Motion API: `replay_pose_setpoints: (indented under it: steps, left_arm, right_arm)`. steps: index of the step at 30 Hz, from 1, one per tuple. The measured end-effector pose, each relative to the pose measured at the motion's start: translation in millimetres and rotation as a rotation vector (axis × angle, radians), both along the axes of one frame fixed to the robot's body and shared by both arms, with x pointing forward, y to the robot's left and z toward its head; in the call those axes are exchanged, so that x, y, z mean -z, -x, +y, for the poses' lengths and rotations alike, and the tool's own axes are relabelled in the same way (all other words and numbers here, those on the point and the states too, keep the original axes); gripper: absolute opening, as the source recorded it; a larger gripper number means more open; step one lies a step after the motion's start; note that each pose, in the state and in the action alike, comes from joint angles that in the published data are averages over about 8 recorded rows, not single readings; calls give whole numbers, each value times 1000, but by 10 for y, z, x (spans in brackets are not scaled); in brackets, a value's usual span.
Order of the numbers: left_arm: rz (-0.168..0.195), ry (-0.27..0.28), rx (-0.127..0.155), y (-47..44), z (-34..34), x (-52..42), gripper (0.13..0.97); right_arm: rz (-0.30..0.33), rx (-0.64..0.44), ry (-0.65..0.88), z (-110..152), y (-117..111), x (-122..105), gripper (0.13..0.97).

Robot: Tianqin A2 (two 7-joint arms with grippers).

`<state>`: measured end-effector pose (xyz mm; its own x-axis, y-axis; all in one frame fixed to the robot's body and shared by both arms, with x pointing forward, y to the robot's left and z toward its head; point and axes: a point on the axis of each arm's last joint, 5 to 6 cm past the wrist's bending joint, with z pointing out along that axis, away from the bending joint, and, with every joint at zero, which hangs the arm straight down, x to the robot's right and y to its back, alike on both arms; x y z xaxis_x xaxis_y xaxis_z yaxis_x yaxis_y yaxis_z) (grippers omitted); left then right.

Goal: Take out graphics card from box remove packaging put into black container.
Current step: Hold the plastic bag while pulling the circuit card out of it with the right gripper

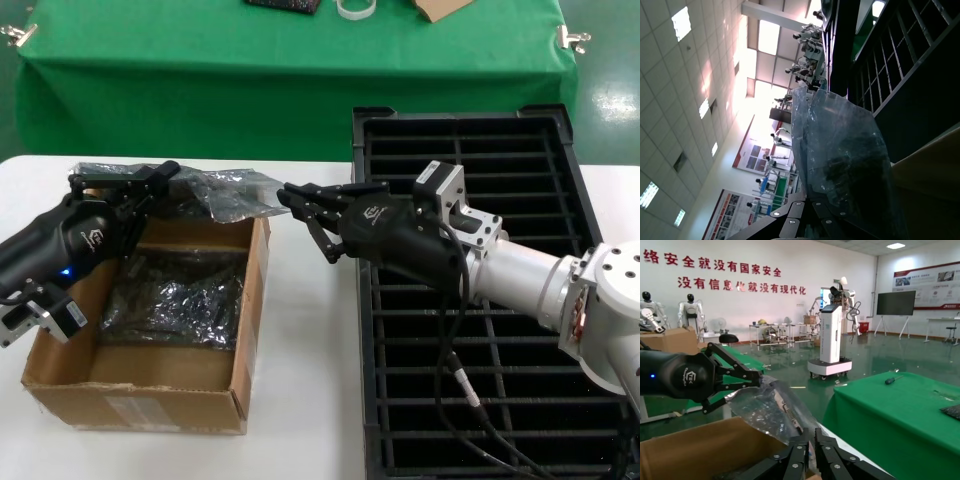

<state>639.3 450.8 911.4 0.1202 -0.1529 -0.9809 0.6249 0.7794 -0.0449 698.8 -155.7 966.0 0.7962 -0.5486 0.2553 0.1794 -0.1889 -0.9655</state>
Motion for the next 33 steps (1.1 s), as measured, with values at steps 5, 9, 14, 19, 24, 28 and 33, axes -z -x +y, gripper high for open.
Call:
replay_pose_setpoints:
  steps: [5, 9, 14, 19, 24, 28, 33]
  left_arm:
    - [4, 6, 6, -19, -17, 10, 139]
    - [4, 13, 22, -16, -54, 19, 139]
    - [0, 20, 63, 39, -119, 25, 139]
    - [-8, 17, 106, 132, -177, 11, 139]
    - [-18, 6, 133, 206, -217, -3, 139]
    - [-30, -11, 140, 223, -231, 1, 139]
    - [-54, -41, 124, 181, -215, 23, 139]
  right_arm:
    - [16, -15, 5, 19, -17, 17, 169]
    - [34, -26, 13, 36, -26, 35, 151]
    - [52, -34, 16, 48, -34, 70, 133]
    - [58, -35, 11, 44, -43, 103, 133]
    - [61, -35, 8, 32, -51, 124, 133]
    - [61, -32, 6, 19, -51, 133, 133]
    - [61, -27, 6, 1, -38, 134, 132]
